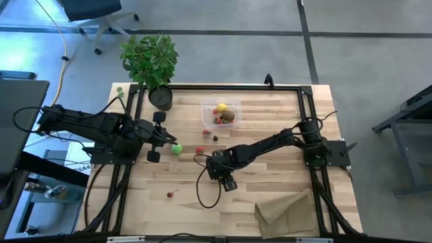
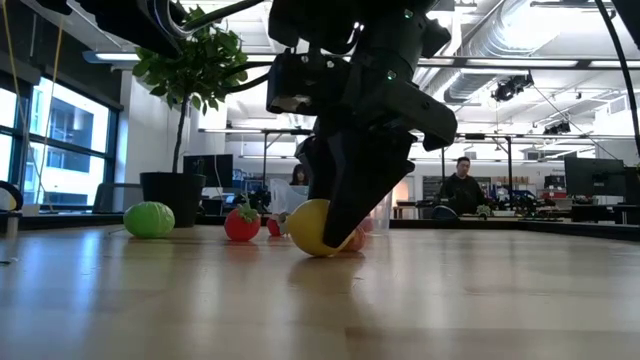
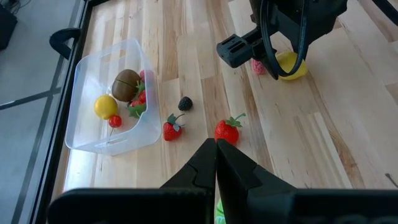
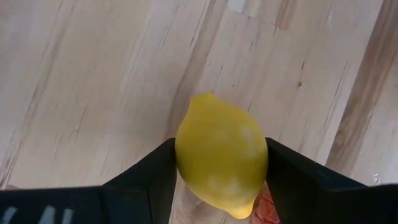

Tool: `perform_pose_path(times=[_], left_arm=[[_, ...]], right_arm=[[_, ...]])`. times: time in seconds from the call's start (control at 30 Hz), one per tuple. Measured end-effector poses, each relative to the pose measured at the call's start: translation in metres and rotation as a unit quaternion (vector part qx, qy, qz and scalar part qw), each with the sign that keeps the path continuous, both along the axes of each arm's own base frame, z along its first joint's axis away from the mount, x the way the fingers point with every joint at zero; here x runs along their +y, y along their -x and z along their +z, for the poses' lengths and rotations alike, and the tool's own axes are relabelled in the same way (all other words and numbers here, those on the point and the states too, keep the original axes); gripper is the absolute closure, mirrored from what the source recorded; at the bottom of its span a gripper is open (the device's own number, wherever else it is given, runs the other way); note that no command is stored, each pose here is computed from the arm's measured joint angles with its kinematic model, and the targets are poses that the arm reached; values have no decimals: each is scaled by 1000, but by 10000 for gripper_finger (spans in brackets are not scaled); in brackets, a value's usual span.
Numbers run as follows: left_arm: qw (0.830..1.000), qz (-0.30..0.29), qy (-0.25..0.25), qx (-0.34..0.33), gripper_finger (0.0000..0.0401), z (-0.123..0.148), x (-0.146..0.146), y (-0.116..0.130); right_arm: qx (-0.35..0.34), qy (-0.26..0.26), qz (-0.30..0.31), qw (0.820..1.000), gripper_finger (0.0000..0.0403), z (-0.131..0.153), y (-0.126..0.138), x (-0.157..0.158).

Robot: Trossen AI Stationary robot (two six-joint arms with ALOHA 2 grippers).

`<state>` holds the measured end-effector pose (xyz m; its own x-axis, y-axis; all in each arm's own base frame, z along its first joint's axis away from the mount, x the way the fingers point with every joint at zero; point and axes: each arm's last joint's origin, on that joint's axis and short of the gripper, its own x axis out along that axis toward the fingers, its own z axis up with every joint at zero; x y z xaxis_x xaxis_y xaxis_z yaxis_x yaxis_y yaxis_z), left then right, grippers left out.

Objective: Pick and placing Produce into tupperware
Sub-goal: Put the lemon into the transparent bin

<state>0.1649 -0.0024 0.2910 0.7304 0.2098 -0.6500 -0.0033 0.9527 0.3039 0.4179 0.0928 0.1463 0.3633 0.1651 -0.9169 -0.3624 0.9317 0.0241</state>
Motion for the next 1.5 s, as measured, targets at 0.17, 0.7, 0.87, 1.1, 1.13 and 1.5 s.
perform_pose_path(times=[0.17,0.7,0.87,1.1,1.13,1.5], left_arm=[[1000,0,0,0,398,0,0,0],[1000,0,0,0,398,0,0,0],[1000,0,0,0,398,0,0,0],[1000,0,0,0,398,0,0,0],[1000,0,0,0,398,0,0,0],[1000,0,0,0,398,0,0,0]], right_arm=[[-1,-5,0,1000,212,1,0,0],[-73,-59,-21,995,215,62,-13,-8],[-130,-48,-82,987,215,108,-2,-33],[-228,-20,-200,953,215,182,31,-83],[-240,-16,-218,946,215,191,36,-91],[-248,3,-359,900,215,213,69,-176]])
